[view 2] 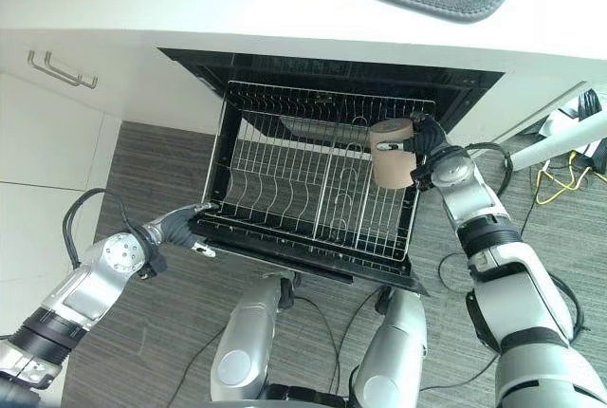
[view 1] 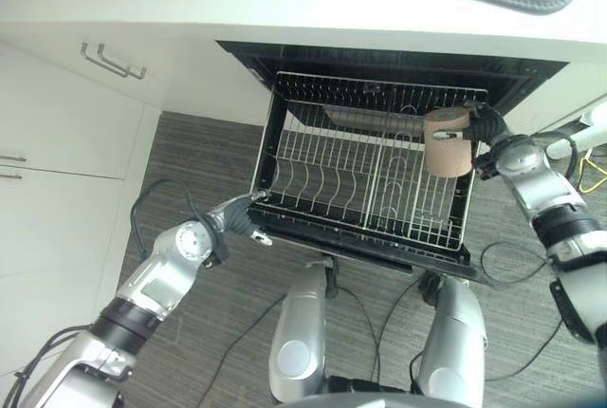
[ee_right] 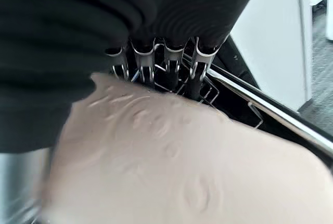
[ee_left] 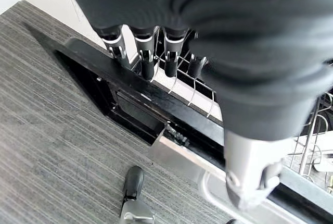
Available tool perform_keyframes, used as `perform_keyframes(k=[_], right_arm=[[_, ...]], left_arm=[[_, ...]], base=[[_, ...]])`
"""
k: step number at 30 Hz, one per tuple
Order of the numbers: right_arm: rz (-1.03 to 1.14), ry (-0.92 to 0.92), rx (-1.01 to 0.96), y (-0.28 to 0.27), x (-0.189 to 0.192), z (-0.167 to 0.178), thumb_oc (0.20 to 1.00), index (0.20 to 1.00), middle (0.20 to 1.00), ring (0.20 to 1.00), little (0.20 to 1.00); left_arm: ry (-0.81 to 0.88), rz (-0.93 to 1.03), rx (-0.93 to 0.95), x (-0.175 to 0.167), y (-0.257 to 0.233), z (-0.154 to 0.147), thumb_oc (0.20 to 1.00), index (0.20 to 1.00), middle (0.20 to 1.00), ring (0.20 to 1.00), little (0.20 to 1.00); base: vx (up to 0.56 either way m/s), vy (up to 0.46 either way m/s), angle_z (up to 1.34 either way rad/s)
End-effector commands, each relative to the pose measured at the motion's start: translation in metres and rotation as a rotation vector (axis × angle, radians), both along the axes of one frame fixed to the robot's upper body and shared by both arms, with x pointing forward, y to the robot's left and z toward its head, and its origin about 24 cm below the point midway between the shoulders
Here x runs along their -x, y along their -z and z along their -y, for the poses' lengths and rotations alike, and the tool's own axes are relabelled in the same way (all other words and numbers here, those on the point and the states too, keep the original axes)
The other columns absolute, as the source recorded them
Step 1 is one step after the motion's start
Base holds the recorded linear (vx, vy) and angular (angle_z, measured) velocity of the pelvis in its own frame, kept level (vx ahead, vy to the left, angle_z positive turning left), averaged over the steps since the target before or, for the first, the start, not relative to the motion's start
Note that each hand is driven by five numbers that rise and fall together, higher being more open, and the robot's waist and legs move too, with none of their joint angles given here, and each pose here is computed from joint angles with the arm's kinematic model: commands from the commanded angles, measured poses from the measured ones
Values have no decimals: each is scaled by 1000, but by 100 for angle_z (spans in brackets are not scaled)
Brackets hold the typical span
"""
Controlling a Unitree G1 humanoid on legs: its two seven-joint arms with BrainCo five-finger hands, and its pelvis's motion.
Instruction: Place the dishes in the dishwasher.
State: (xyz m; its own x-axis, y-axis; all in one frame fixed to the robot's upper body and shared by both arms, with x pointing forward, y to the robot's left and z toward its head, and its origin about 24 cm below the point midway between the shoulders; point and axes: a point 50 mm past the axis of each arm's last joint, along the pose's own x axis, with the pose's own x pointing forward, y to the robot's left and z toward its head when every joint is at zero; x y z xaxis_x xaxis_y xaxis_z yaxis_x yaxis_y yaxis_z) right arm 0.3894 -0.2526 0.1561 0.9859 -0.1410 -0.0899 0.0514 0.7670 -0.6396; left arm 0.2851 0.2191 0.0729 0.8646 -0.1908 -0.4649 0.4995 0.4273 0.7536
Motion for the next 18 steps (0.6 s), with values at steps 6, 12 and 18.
perform_keyframes(k=[6, 12, 18], right_arm=[[-86, 324, 21, 25, 21, 47, 1000, 1000, 1000, 1000, 1000], [95, 340, -104, -2, 34, 47, 1000, 1000, 1000, 1000, 1000], [196, 334, -231, -1, 67, 51, 1000, 1000, 1000, 1000, 1000]], left_arm=[[-80, -214, -80, 31, 29, -32, 1000, 1000, 1000, 1000, 1000], [-127, -215, -60, 47, 38, -35, 1000, 1000, 1000, 1000, 1000], [-194, -83, 62, 55, 32, -34, 1000, 1000, 1000, 1000, 1000]], base=[[1, 2, 1], [12, 19, -5], [22, 48, -17]])
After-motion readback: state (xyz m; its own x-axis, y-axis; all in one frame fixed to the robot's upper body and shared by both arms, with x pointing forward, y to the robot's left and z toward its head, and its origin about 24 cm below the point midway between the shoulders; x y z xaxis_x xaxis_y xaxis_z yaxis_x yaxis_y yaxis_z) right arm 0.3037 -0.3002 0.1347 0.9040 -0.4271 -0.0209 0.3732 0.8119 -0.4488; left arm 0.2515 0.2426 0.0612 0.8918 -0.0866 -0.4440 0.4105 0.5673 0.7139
